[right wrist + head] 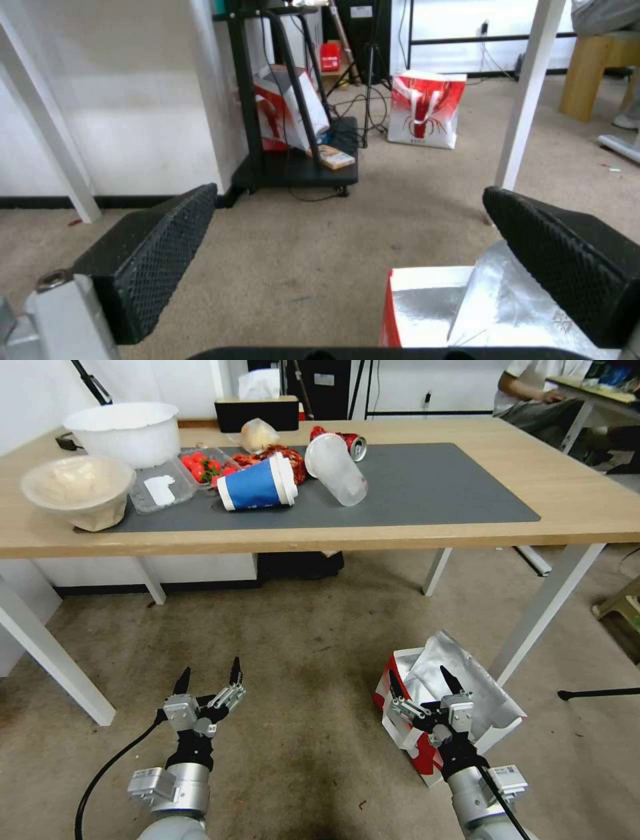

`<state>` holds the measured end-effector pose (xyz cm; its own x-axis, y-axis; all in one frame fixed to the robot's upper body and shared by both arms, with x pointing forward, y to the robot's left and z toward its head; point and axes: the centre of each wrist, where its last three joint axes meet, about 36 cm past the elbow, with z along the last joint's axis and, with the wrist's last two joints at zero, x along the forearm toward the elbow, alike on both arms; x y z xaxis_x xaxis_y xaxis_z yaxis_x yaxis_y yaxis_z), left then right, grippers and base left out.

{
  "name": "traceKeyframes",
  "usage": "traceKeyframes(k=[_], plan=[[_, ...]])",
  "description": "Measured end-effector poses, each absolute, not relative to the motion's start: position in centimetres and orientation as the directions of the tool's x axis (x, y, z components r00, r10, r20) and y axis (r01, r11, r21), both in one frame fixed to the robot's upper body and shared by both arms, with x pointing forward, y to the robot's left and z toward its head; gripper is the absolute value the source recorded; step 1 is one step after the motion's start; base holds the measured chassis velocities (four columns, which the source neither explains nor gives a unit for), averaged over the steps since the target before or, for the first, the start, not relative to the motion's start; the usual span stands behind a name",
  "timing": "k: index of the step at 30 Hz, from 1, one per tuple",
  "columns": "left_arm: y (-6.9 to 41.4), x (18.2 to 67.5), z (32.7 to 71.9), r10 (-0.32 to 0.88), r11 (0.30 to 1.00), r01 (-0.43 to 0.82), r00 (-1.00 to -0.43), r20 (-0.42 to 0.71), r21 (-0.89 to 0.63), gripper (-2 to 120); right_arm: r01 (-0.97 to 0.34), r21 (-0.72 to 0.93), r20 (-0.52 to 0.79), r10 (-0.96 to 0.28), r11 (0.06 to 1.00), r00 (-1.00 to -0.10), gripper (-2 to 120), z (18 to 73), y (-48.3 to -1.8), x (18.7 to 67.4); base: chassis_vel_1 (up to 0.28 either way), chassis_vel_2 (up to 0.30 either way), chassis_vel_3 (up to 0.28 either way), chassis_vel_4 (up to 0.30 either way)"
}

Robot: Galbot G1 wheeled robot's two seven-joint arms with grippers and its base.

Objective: Pick up the food delivery bag from the floor and place it on the table.

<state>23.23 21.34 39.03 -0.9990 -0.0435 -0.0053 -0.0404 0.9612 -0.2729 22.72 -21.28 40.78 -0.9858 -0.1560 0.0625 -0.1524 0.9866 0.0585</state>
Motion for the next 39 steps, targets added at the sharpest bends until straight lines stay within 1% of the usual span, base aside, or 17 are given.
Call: traceKeyframes(k=[39], plan=[[21.47,23.33,38.69,-0.052,0.961,-0.051,-0.999,0.003,-0.273,100,-0.154,0.054,0.073,-0.158,0.987,-0.985,100,40.33,-21.43,22.79,0.0,0.0,0.0,0.0]])
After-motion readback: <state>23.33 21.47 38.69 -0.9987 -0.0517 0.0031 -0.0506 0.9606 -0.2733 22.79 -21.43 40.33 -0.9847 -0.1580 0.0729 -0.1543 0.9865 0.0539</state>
